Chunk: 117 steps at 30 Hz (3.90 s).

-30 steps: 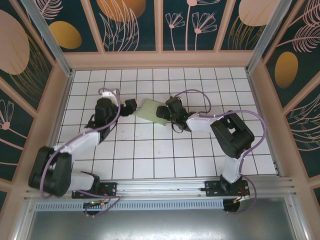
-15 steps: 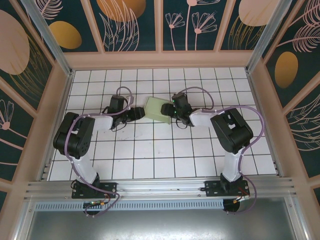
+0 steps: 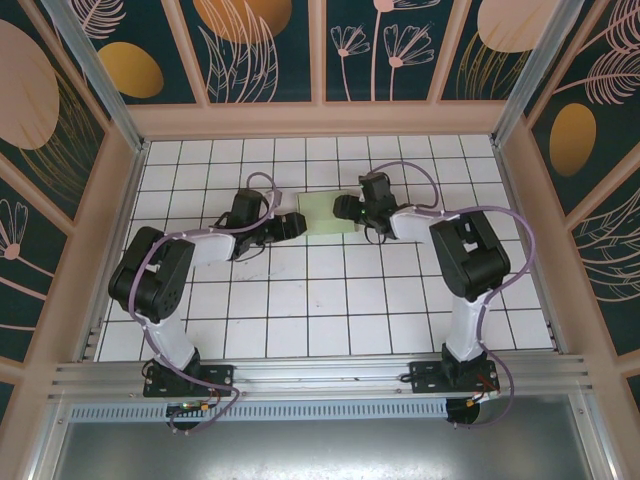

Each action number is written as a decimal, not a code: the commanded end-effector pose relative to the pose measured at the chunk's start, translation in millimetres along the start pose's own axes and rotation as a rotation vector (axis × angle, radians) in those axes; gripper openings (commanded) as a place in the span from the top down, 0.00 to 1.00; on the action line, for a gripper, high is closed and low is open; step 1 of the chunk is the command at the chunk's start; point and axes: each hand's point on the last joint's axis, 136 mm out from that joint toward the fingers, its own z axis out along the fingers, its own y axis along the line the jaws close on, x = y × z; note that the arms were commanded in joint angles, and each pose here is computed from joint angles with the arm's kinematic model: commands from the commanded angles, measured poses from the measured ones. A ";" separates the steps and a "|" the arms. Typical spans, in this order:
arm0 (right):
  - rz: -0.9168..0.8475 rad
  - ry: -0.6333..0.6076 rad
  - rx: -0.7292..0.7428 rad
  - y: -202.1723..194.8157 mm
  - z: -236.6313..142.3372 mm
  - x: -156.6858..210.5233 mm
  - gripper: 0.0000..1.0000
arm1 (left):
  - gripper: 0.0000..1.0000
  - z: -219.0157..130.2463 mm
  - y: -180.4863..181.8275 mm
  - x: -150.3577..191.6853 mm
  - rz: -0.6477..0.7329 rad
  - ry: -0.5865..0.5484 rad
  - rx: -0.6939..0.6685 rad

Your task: Fold the paper box

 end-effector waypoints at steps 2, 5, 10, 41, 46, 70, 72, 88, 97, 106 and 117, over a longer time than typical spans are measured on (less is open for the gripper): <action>0.024 -0.063 -0.062 7.5 -21.5 -14.3 0.26 | 0.24 8.5 1.1 -19.1 -0.029 -0.022 0.005; 0.034 -0.060 -0.074 7.4 -25.2 -9.5 0.26 | 0.27 16.3 8.8 -18.7 -0.036 -0.001 0.001; 0.057 -0.063 -0.113 10.7 -29.6 -4.9 0.26 | 0.44 25.1 18.6 -32.1 -0.047 -0.004 0.004; 0.258 0.025 -0.376 27.7 -24.9 -2.4 0.21 | 0.96 20.9 40.0 -23.0 -0.104 0.024 0.049; 0.275 0.055 -0.447 39.4 -25.5 -1.8 0.29 | 0.93 20.3 39.2 -22.3 -0.094 0.028 0.050; 0.284 -0.054 -0.569 46.7 -72.5 -37.2 0.65 | 0.01 -55.0 -30.2 -79.2 0.341 -0.385 0.001; 0.283 -0.073 -0.572 45.3 -81.9 -42.8 0.66 | 0.01 -71.6 -57.9 -78.8 0.536 -0.486 -0.036; 0.314 -0.216 -0.617 43.2 -158.2 -86.9 0.65 | 0.02 -105.3 -144.6 -49.8 1.388 -0.828 -0.209; 0.316 -0.215 -0.699 55.7 -190.2 -87.1 0.65 | 0.01 -110.2 -150.1 -42.6 1.671 -1.026 -0.458; 0.351 -0.153 -0.776 67.3 -203.8 -72.3 0.68 | 0.02 -102.2 -162.4 -37.2 1.831 -1.129 -0.525; 0.364 -0.048 -0.794 69.5 -201.7 -50.2 0.70 | 0.08 -102.6 -176.0 -31.5 1.853 -1.182 -0.444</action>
